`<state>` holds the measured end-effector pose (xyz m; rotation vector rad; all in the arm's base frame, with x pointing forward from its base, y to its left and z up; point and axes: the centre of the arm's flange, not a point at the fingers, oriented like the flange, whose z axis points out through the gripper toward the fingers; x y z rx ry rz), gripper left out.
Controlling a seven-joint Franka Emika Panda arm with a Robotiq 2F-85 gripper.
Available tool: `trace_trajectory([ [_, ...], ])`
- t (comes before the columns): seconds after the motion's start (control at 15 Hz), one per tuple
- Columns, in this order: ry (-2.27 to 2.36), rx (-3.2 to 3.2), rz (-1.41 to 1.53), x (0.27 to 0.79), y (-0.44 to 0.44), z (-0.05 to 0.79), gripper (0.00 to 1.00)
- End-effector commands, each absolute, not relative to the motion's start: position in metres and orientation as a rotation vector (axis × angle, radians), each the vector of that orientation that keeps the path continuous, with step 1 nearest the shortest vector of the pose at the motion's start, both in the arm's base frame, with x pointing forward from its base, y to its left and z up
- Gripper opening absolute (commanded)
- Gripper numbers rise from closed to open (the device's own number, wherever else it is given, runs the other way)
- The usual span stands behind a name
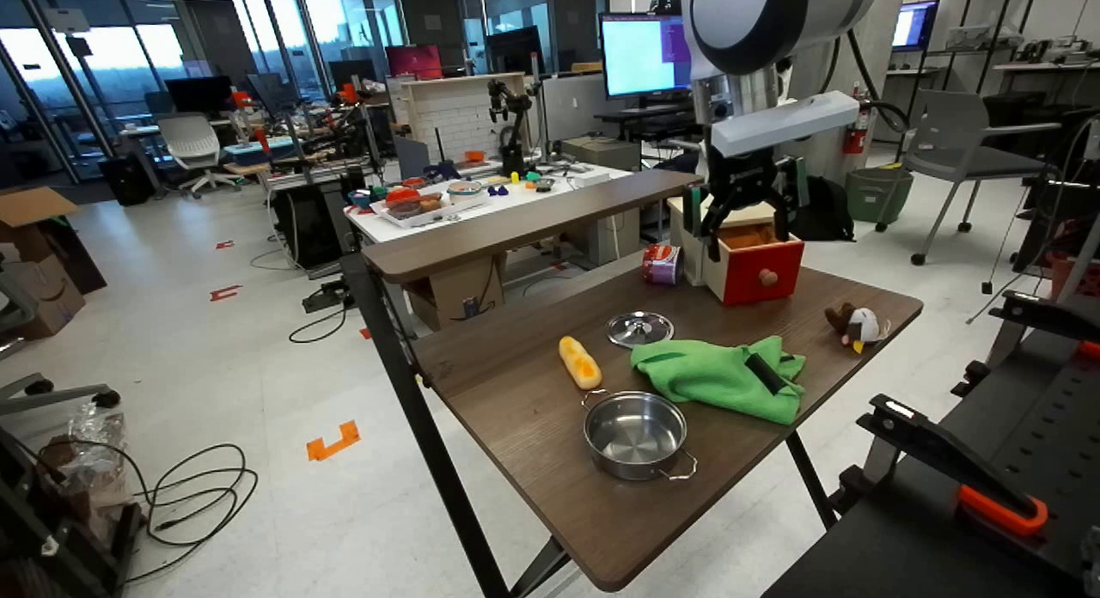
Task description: Open the drawer and pot a lid on the drawer
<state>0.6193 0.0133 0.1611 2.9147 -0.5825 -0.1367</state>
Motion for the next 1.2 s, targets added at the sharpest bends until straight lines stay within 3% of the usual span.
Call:
trace_trajectory([
  [0.0, -0.619, 2.885, -0.029, 0.627, 0.011, 0.156, 1.00],
  [0.4, -0.700, 2.913, 0.253, 0.651, 0.036, 0.134, 1.00],
  [1.13, -0.536, 2.979, 0.288, 0.663, 0.104, 0.108, 1.00],
])
